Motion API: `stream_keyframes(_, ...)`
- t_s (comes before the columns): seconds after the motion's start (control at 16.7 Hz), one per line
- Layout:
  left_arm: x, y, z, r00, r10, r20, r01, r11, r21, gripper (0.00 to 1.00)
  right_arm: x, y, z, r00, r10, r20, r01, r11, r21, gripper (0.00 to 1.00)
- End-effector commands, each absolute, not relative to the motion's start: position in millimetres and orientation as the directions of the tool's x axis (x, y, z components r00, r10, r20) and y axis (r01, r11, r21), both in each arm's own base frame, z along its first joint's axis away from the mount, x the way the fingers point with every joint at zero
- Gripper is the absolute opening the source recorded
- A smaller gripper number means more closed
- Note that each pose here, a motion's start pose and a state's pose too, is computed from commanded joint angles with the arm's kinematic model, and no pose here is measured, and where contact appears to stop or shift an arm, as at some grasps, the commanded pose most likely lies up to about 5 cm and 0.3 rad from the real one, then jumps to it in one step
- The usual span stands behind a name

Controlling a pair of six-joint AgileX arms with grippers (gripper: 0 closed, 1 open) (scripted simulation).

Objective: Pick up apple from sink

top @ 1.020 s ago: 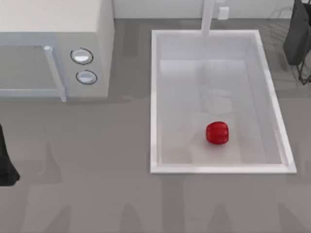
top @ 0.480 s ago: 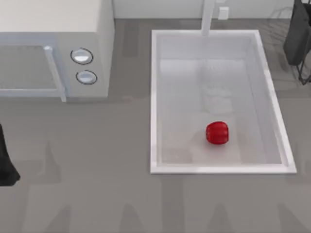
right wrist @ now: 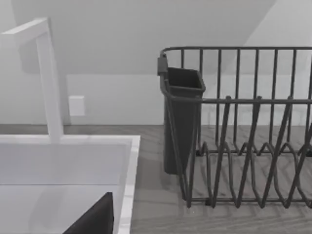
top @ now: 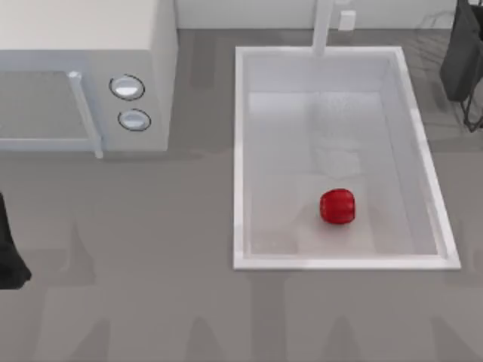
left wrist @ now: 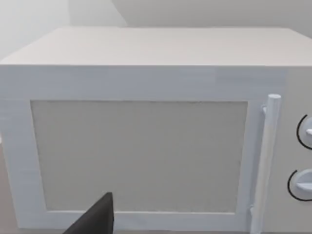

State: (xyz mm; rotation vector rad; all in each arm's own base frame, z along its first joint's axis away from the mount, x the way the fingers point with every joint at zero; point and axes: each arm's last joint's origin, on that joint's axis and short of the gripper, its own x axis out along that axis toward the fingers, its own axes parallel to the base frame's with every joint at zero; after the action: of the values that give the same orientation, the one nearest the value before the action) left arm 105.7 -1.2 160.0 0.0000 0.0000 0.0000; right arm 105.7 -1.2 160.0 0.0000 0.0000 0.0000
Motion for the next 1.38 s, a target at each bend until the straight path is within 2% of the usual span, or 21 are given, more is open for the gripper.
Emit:
stream_keyframes(0.3, 105.7, -1.2, 160.0, 1.000, 0.000, 0.000, 0.000, 1.000, 0.000, 1.00, 107.8, 0.8, 174.9, 0.998, 0.017, -0.067, -0.016, 1.000, 0.019, 1.00)
stream_keyframes(0.54, 105.7, -1.2, 160.0, 1.000, 0.000, 0.000, 0.000, 1.000, 0.000, 1.00, 121.1, 6.6, 210.2, 0.971, 0.058, -0.230, -0.044, 0.997, 0.064, 1.00)
stream_keyframes(0.72, 105.7, -1.2, 160.0, 1.000, 0.000, 0.000, 0.000, 1.000, 0.000, 1.00, 146.0, 15.3, 241.7, 0.915, 0.096, -0.391, -0.059, 0.993, 0.104, 1.00)
stream_keyframes(1.08, 105.7, -1.2, 160.0, 1.000, 0.000, 0.000, 0.000, 1.000, 0.000, 1.00, 238.3, 53.5, 280.5, 0.678, 0.145, -0.720, -0.048, 0.987, 0.154, 1.00)
stream_keyframes(1.38, 105.7, -1.2, 160.0, 1.000, 0.000, 0.000, 0.000, 1.000, 0.000, 1.00, 326.0, 106.6, 259.7, 0.399, 0.124, -0.909, -0.014, 0.992, 0.129, 1.00)
